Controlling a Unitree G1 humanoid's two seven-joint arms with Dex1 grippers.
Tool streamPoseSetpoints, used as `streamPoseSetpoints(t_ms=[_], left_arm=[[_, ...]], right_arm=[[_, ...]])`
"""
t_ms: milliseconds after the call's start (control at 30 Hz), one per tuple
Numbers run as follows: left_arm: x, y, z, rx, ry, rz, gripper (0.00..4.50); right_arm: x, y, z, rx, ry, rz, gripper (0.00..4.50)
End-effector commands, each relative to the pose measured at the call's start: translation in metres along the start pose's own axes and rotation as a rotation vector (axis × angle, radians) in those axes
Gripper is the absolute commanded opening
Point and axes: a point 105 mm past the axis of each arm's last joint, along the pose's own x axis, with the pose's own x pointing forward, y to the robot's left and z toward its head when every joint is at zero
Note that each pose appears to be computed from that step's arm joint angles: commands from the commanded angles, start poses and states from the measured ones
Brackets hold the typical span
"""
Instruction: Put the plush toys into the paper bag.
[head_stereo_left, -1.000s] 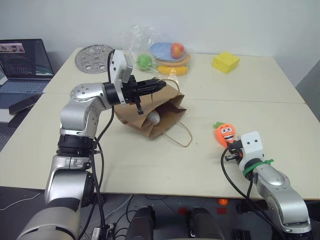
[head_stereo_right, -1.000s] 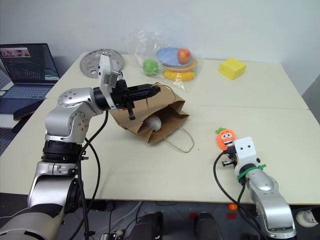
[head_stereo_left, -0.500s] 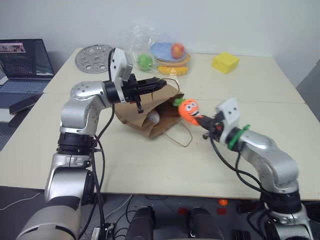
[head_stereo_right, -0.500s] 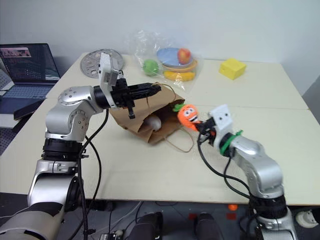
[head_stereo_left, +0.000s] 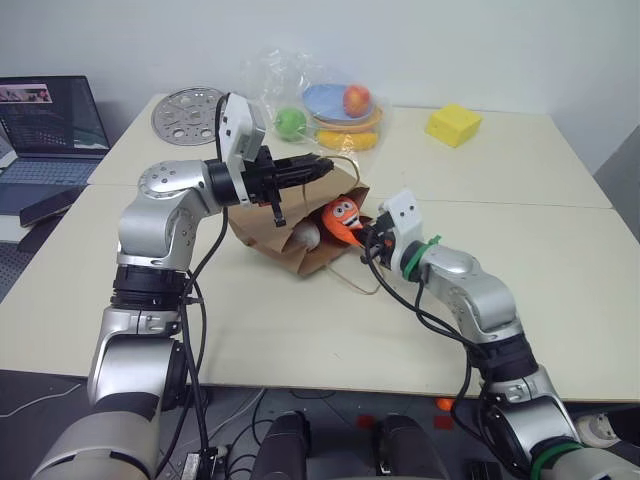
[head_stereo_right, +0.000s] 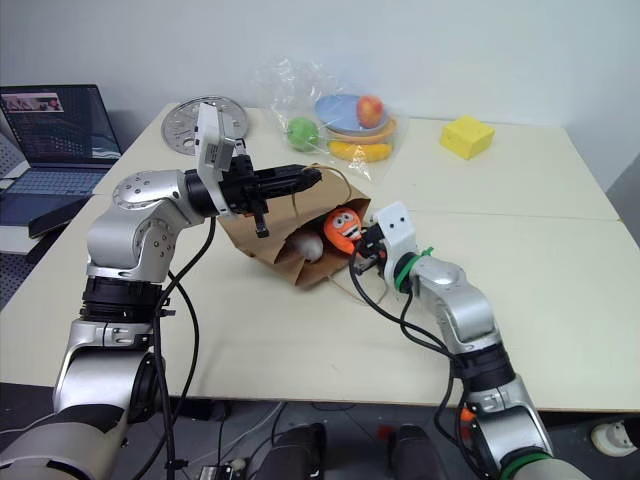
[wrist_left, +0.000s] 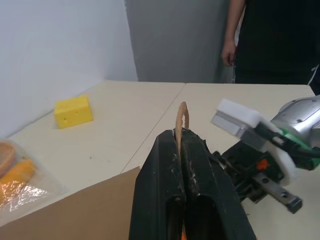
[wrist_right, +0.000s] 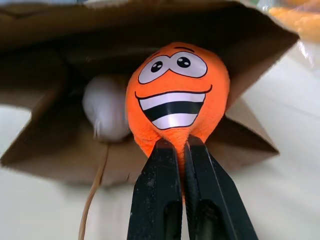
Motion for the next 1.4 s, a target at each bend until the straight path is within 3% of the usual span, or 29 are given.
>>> streamPoseSetpoints(t_ms=[33,267,433,567,900,1033,1133,1400], left_arm=[[-0.001,-0.004,0.013,0.037,-0.023,-0.022,0.00],[0.001,-0.006,0.016,0.040,-0.028,-0.036,0.00],[0.001,-0.007,0.016,0.043,-0.029,-0.037,0.00],[-0.001,-0.007,0.016,0.046,-0.023,-0.029,0.00],[-0.002,-0.008,0.013,0.045,-0.023,-0.021,0.00],[-0.003,-0.008,0.012,0.044,-0.024,-0.013,0.00],[-0.003,-0.007,0.010,0.043,-0.023,-0.009,0.00],[-0.001,-0.007,0.010,0.042,-0.024,-0.011,0.00]], right_arm=[[0.011,-0.001,0.010,-0.062,-0.052,0.000,0.04],[0.045,0.005,0.011,-0.081,-0.071,0.022,0.04],[0.057,-0.002,-0.005,-0.072,-0.020,-0.021,0.04],[0.054,-0.006,-0.008,-0.068,-0.030,-0.024,1.06],[0.007,-0.002,0.017,-0.099,-0.100,0.017,4.46],[-0.033,0.026,0.012,-0.088,-0.063,0.147,4.46],[-0.048,0.040,-0.010,-0.158,0.035,0.205,4.46],[-0.044,0.049,-0.049,-0.199,0.203,0.225,4.46]])
